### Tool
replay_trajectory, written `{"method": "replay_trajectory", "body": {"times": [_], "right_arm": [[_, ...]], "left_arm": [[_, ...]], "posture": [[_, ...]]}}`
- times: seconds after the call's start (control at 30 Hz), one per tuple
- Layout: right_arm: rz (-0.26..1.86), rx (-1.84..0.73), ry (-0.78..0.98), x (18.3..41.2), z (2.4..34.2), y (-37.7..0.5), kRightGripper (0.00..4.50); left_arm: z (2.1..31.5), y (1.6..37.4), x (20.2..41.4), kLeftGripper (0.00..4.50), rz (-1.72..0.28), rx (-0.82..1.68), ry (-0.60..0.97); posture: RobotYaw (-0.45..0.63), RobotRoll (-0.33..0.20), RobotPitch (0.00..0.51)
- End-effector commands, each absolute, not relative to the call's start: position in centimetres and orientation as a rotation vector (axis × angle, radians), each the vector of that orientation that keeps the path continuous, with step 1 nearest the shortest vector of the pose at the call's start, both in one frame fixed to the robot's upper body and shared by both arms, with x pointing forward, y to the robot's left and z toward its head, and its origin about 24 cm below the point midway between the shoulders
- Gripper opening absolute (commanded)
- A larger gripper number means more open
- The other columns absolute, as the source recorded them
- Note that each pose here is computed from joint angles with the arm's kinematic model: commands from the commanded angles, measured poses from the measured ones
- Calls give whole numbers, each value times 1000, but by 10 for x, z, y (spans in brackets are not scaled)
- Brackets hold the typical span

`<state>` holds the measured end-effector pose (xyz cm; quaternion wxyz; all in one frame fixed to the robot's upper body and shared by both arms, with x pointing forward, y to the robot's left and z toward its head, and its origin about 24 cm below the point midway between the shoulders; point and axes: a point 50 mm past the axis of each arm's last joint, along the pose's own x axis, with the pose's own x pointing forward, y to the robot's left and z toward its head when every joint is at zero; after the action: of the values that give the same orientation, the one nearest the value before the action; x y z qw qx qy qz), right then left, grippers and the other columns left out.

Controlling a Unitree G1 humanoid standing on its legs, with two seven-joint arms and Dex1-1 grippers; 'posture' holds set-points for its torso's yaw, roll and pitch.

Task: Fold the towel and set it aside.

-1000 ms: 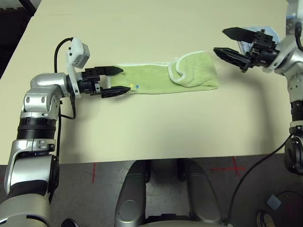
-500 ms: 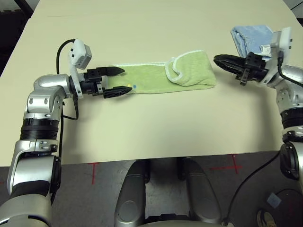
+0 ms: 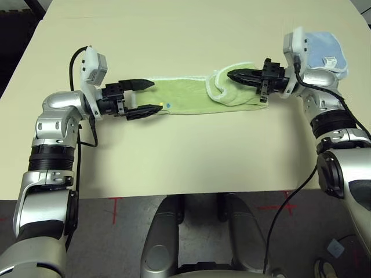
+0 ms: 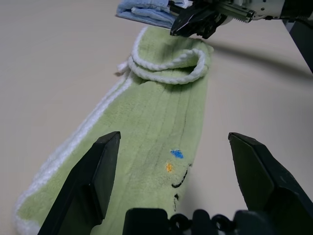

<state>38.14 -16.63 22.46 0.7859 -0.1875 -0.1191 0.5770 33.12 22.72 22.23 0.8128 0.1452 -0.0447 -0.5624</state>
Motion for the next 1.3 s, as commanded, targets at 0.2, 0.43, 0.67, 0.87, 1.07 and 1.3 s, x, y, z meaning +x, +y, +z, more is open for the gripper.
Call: {"method": "replay_trajectory", "body": {"times": [0.2,0.43,0.67,0.87,1.07,1.3], "right_arm": [[1270,-480,-93,378,175,-165,39],[1206,-400,-190,385,185,-146,39],[1231,-384,-263,386,211,-142,39],[1156,-305,-313,390,237,-160,39],[949,-279,-247,400,230,-170,39],[782,-249,-79,401,168,-173,39]], "left_arm": [[227,224,328,4500,-1194,388,-128],[224,220,328,4500,-1193,373,-120],[223,218,329,4500,-1193,367,-119],[221,219,330,4500,-1195,363,-111],[220,218,330,4500,-1197,358,-106],[220,217,329,4500,-1196,359,-105]], "posture": [[122,0,331],[111,0,325],[98,0,318],[89,0,317],[94,0,316],[123,0,311]]}}
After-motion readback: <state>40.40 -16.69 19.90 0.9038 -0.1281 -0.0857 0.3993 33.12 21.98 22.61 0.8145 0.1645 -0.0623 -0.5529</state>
